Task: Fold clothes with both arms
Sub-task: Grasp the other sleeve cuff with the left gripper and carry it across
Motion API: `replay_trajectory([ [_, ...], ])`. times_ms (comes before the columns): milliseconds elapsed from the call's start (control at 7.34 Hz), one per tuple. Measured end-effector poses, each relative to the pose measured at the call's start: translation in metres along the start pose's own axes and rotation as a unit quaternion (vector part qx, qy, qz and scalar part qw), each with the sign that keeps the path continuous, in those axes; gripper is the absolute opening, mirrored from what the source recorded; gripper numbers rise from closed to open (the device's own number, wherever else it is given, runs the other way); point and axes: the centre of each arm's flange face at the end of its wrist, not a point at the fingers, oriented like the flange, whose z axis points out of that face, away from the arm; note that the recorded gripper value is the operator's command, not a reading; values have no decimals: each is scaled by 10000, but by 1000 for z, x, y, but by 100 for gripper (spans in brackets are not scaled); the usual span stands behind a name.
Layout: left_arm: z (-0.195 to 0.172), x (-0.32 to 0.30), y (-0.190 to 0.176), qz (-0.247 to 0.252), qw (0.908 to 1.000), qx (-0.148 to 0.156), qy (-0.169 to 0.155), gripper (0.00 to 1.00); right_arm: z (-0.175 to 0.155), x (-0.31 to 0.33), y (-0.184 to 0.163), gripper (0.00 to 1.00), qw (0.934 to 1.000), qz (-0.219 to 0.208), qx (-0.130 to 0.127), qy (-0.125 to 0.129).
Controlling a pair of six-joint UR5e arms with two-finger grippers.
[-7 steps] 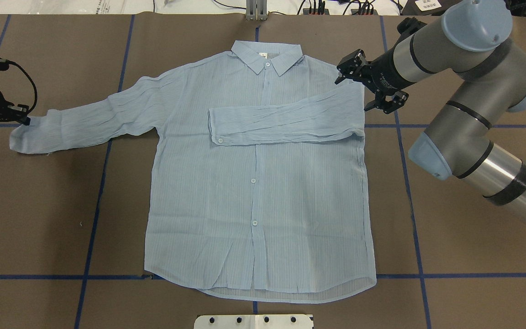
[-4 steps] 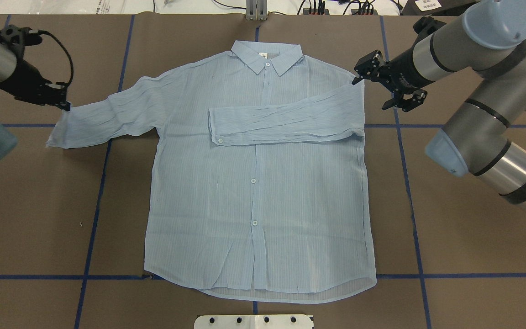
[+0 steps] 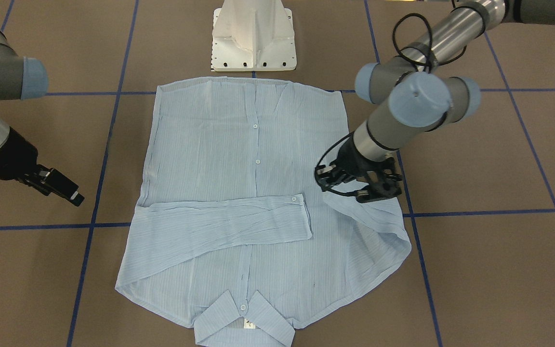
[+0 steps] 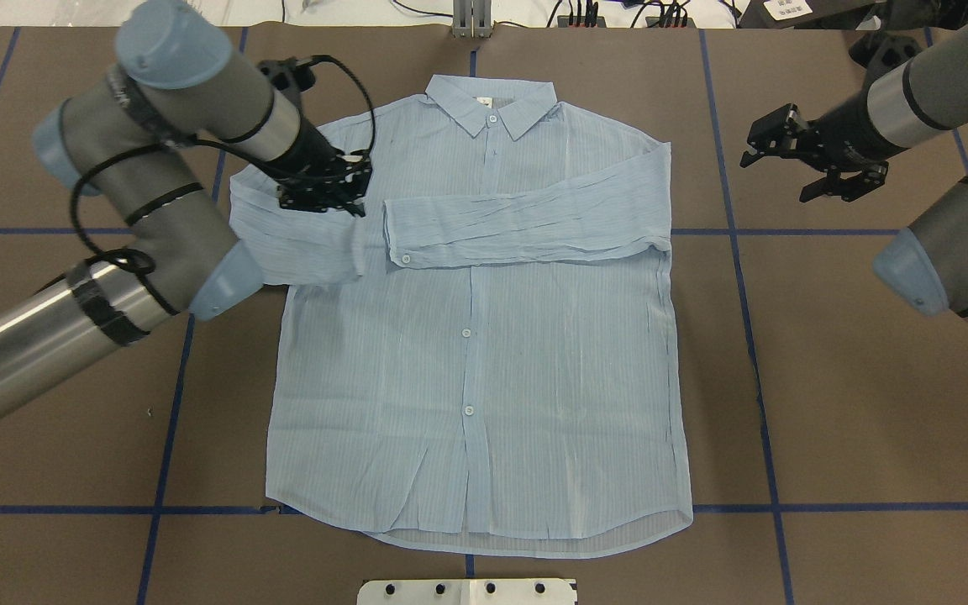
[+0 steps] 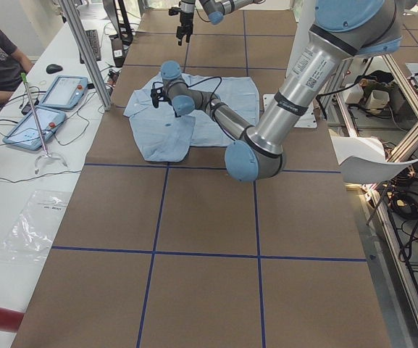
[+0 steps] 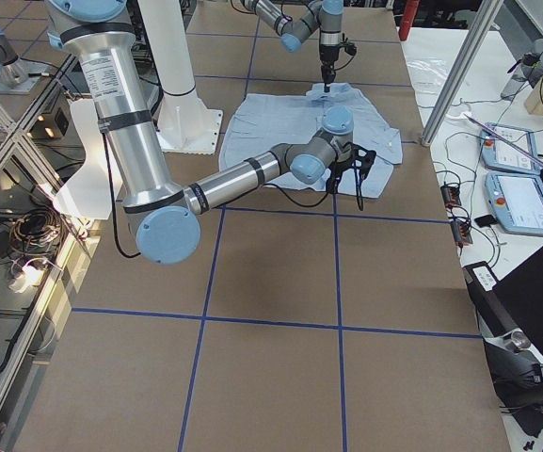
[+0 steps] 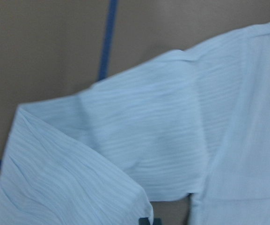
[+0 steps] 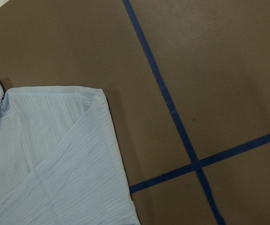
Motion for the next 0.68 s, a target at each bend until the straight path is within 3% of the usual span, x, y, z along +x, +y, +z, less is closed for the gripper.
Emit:
replay_trajectory([
  [272, 23, 105, 23, -330, 9992, 73, 222, 0, 2, 22, -4, 98, 9999, -81, -4, 109],
  [681, 56, 165, 44, -460, 9972, 340, 479, 0, 4, 32, -5, 98, 9998, -61, -6, 166],
])
